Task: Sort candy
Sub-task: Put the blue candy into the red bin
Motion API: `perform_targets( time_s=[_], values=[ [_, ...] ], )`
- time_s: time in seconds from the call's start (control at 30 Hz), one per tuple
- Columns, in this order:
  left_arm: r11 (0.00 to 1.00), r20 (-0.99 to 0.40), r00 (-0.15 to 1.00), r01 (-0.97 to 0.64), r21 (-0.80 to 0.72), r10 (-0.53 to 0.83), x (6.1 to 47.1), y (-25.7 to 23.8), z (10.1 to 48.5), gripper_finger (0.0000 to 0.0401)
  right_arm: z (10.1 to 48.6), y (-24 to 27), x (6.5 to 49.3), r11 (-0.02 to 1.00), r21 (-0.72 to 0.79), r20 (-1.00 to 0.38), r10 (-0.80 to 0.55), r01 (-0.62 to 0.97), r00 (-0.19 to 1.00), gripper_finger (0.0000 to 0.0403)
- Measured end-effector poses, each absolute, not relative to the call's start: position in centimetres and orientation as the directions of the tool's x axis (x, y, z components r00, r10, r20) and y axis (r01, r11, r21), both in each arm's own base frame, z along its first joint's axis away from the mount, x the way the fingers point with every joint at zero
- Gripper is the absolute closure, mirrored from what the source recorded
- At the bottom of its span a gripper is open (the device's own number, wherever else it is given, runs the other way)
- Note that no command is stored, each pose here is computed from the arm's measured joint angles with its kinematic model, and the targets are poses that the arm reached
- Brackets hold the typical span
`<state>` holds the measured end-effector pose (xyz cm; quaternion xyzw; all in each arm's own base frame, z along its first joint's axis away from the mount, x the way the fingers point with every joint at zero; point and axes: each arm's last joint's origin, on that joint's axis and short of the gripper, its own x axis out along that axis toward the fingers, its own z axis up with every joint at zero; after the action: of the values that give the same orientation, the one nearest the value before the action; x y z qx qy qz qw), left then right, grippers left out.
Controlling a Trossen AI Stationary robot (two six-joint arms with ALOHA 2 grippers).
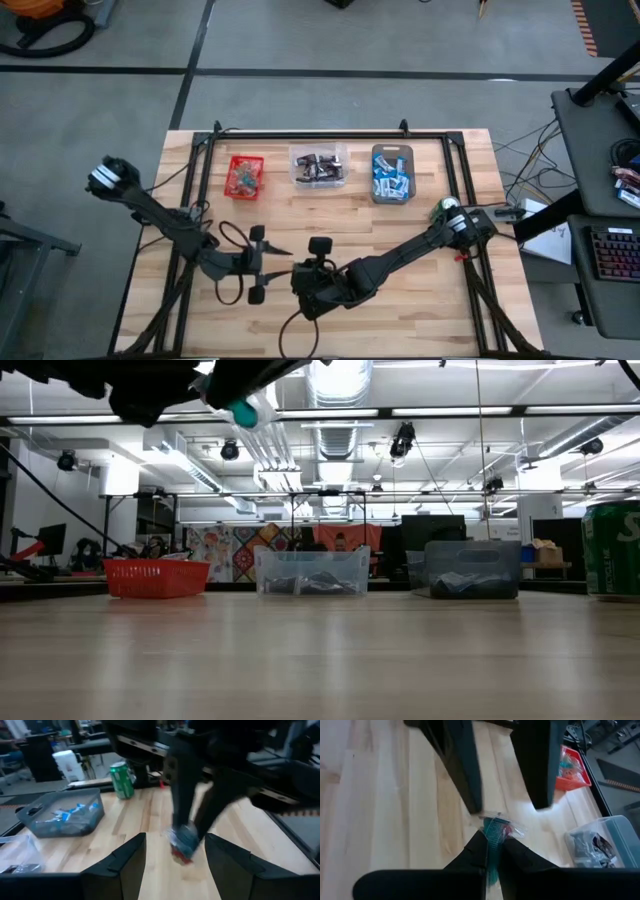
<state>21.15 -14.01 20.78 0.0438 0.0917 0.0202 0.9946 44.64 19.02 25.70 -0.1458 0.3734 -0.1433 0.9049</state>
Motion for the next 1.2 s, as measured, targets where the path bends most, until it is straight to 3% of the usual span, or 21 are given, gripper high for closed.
perform_targets(
  time_s=[0.43, 0.57, 0.87, 1.2],
  values=[
    [0.997, -0.190, 0.979, -0.061, 0.047, 0.069, 22.5, -14.5, 18.8, 0.0222, 25.6, 19.1, 44.7, 0.924, -0.362, -0.649, -0.344, 0.123, 0.679, 0.0390],
    [0.998, -0.194, 0.980, -0.044, 0.049, 0.053, 22.7, -14.7, 18.5, 0.0256, 25.6, 19.1, 44.7, 0.924, -0.361, -0.649, -0.344, 0.123, 0.678, 0.0390],
    [0.999, -0.206, 0.979, 0.015, 0.046, -0.005, 22.7, -14.8, 18.5, 0.0374, 25.4, 19.3, 44.6, 0.946, -0.314, -0.684, -0.287, 0.084, 0.671, 0.0390],
    [0.995, -0.212, 0.976, 0.064, 0.079, -0.046, 22.8, -15.0, 18.5, 0.0399, 25.2, 19.6, 44.4, 0.955, -0.293, -0.714, -0.243, 0.034, 0.657, 0.0387]
  ],
)
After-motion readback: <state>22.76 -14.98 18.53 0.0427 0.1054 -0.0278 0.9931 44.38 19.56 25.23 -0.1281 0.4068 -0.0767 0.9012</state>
